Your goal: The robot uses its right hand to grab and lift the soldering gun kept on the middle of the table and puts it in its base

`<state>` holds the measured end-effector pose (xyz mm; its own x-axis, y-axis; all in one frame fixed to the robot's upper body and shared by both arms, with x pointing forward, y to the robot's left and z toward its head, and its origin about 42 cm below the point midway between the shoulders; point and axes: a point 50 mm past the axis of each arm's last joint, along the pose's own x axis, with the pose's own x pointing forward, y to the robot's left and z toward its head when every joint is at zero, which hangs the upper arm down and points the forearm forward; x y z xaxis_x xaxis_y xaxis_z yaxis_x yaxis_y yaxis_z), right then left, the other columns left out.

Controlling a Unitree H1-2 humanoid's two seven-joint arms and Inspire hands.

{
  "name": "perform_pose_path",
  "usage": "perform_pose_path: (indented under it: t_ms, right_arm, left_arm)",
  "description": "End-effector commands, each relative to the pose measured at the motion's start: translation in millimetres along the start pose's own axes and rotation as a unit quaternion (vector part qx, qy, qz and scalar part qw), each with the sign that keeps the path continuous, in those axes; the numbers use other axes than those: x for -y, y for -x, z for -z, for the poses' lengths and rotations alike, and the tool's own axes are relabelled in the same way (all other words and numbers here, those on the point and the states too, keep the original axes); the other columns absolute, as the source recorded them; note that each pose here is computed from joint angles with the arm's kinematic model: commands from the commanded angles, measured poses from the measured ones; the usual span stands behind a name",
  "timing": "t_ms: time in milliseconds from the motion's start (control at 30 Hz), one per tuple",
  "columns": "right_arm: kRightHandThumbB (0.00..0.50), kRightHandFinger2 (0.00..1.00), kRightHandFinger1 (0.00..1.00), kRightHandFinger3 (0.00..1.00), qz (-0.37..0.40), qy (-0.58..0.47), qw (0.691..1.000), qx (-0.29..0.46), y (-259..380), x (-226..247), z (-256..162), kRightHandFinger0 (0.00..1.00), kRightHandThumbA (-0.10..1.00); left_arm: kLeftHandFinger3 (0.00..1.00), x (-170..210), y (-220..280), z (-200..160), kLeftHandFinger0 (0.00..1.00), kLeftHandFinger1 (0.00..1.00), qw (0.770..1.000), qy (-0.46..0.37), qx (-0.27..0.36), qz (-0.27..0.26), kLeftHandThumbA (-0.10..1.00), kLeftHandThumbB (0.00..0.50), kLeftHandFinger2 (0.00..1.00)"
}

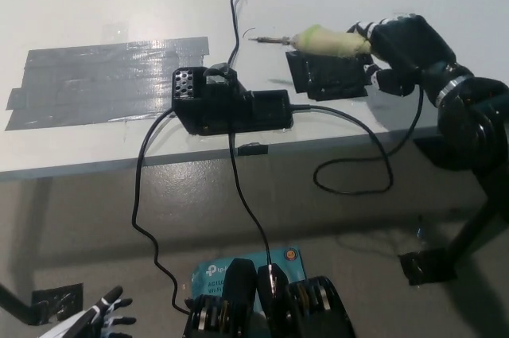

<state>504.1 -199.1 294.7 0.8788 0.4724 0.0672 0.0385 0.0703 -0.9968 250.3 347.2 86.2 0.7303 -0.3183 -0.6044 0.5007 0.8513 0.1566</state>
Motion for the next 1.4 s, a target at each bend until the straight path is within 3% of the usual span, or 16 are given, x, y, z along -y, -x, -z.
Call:
perform_pose_path:
  t_ms: [0,100,167,200,233,400,467,500,633,733,800,1033,1100,1200,1300,1367]
  right_arm:
    - [0.003,0.52,0.12,0.08,0.042,0.038,0.997,0.051,-11.2,41.1,-13.4,0.00,-0.10]
    - [0.000,0.53,0.11,0.08,0.046,0.042,0.996,0.063,-12.9,43.6,-17.8,0.00,-0.10]
    - [0.119,0.53,0.12,0.12,0.038,0.046,0.996,0.067,-14.7,44.9,-21.7,0.00,-0.10]
    - [0.122,0.53,0.12,0.12,0.037,0.046,0.996,0.067,-14.8,45.0,-21.9,0.00,-0.10]
    - [0.197,0.47,0.10,0.29,0.031,0.050,0.996,0.070,-15.6,45.0,-23.0,0.00,-0.10]
    - [0.196,0.36,0.05,0.34,0.022,0.057,0.995,0.074,-13.5,41.6,-23.3,0.00,-0.10]
    - [0.243,0.31,0.02,0.38,0.026,0.059,0.995,0.078,-13.6,39.8,-22.8,0.00,-0.10]
    - [0.167,0.30,0.02,0.37,0.025,0.060,0.995,0.075,-14.5,39.1,-22.9,0.00,-0.10]
    - [0.121,0.33,0.01,0.24,0.025,0.065,0.995,0.071,-17.4,40.2,-23.2,0.00,-0.10]
    - [0.042,0.41,0.03,0.10,0.023,0.075,0.995,0.069,-18.2,39.7,-22.7,0.00,-0.10]
    - [0.001,0.46,0.05,0.11,0.023,0.080,0.994,0.068,-18.4,39.9,-22.0,0.00,-0.10]
    - [0.008,0.53,0.10,0.00,0.026,0.091,0.993,0.067,-22.3,39.6,-22.0,0.00,-0.10]
    - [0.022,0.52,0.11,0.14,0.022,0.109,0.991,0.070,-25.9,39.4,-23.5,0.00,-0.10]
    - [0.018,0.51,0.11,0.11,0.020,0.113,0.991,0.074,-27.8,38.8,-24.4,0.00,-0.10]
    - [0.020,0.43,0.05,0.30,0.014,0.127,0.988,0.090,-31.6,37.7,-27.8,0.00,-0.10]
    - [0.017,0.40,0.03,0.24,0.020,0.132,0.986,0.102,-32.5,37.9,-29.9,0.00,-0.10]
  left_arm:
    - [1.00,-5.2,10.0,1.4,1.00,0.85,1.000,0.002,-0.003,-0.003,1.00,0.471,0.90]
    - [1.00,-5.4,9.7,1.9,1.00,0.86,1.000,0.003,-0.004,0.000,1.00,0.478,0.92]
    - [1.00,-4.3,10.9,1.4,1.00,0.90,1.000,0.002,-0.003,0.000,1.00,0.483,0.95]
    - [1.00,-4.1,11.0,1.4,1.00,0.91,1.000,0.002,-0.003,0.000,1.00,0.482,0.95]
    - [1.00,-3.9,11.2,1.3,1.00,0.90,1.000,0.003,-0.002,0.001,1.00,0.469,0.94]
    - [1.00,-2.1,10.1,1.3,1.00,0.87,1.000,-0.001,-0.003,0.002,1.00,0.478,0.92]
    - [1.00,-1.5,10.7,0.8,1.00,0.86,1.000,-0.002,-0.002,0.001,1.00,0.465,0.93]
    - [1.00,-1.5,10.9,0.9,1.00,0.86,1.000,-0.001,-0.002,0.002,1.00,0.468,0.93]
    - [1.00,-1.4,10.7,1.0,1.00,0.85,1.000,-0.005,-0.004,0.001,1.00,0.494,0.92]
    - [1.00,0.9,10.7,2.8,1.00,0.83,1.000,-0.002,-0.005,0.005,1.00,0.489,0.90]
    - [1.00,0.9,10.1,3.0,1.00,0.84,1.000,0.000,-0.005,0.005,1.00,0.499,0.91]
    - [1.00,3.4,9.3,2.2,1.00,0.85,1.000,-0.003,-0.004,0.005,1.00,0.499,0.91]
    - [1.00,4.1,8.9,1.7,1.00,0.87,1.000,-0.004,-0.004,0.005,1.00,0.500,0.92]
    - [1.00,3.9,8.1,1.7,1.00,0.85,1.000,-0.003,-0.004,0.006,1.00,0.500,0.90]
    - [1.00,5.7,8.3,-1.5,1.00,0.86,1.000,-0.014,-0.002,0.008,1.00,0.500,0.89]
    - [1.00,6.7,7.5,-2.2,1.00,0.86,1.000,-0.012,0.000,0.008,1.00,0.500,0.90]
